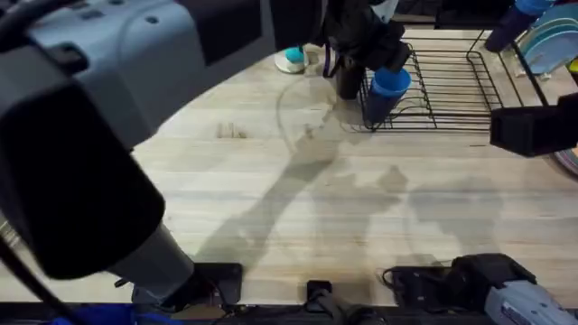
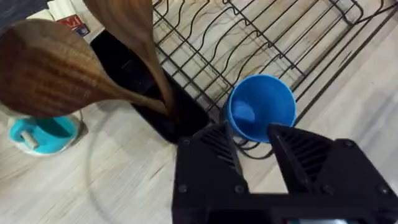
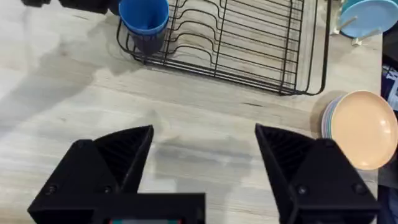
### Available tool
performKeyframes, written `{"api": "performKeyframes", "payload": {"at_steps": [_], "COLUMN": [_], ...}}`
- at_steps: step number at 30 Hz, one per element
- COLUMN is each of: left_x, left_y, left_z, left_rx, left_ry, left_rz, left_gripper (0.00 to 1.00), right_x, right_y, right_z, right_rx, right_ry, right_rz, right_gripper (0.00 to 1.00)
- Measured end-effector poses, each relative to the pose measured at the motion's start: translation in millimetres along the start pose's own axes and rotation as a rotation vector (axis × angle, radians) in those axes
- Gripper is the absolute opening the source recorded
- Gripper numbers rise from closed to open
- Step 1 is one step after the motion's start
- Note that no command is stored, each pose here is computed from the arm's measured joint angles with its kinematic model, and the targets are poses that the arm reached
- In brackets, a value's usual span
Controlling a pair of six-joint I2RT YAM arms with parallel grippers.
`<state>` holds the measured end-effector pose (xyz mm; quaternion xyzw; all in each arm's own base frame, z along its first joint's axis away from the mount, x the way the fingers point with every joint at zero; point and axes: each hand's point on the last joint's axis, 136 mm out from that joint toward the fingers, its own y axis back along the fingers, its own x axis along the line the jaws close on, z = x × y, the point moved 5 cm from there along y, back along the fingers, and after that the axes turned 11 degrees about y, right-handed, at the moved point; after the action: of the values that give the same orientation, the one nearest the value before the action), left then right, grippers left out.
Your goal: Pick up the cup on the table and put them onto the rack.
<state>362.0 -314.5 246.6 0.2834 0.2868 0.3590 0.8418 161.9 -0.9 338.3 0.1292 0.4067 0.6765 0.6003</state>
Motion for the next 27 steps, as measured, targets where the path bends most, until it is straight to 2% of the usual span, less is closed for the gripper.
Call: {"api": "performKeyframes", "payload": {"at_steps": [6, 14, 21, 23, 25, 26, 27], "left_x": [-1.3, -1.3, 2.2, 5.7, 10.3, 13.5, 17.4], "left_y": [11, 22, 26, 26, 27, 28, 28], "left_z": [-2.5, -2.2, -6.3, -8.7, -11.1, -12.3, -13.5], "left_rx": [0.015, 0.014, 0.034, 0.047, 0.060, 0.068, 0.076], "left_ry": [-0.010, -0.023, -0.035, -0.037, -0.036, -0.031, -0.025], "left_rz": [0.005, 0.023, 0.051, 0.067, 0.083, 0.092, 0.102], "left_gripper": [0.422, 0.555, 0.607, 0.673, 0.900, 0.968, 0.986], "right_x": [0, 0, 0, 0, 0, 0, 0], "right_y": [0, 0, 0, 0, 0, 0, 0], "right_z": [0, 0, 0, 0, 0, 0, 0], "right_rx": [0.000, 0.001, 0.001, 0.000, 0.000, 0.001, 0.001], "right_ry": [0.000, 0.000, 0.000, 0.000, 0.002, 0.005, 0.008], "right_rz": [0.000, 0.000, 0.000, 0.000, 0.000, 0.000, 0.000], "right_gripper": [0.992, 0.992, 0.992, 0.992, 0.992, 0.992, 0.992]}}
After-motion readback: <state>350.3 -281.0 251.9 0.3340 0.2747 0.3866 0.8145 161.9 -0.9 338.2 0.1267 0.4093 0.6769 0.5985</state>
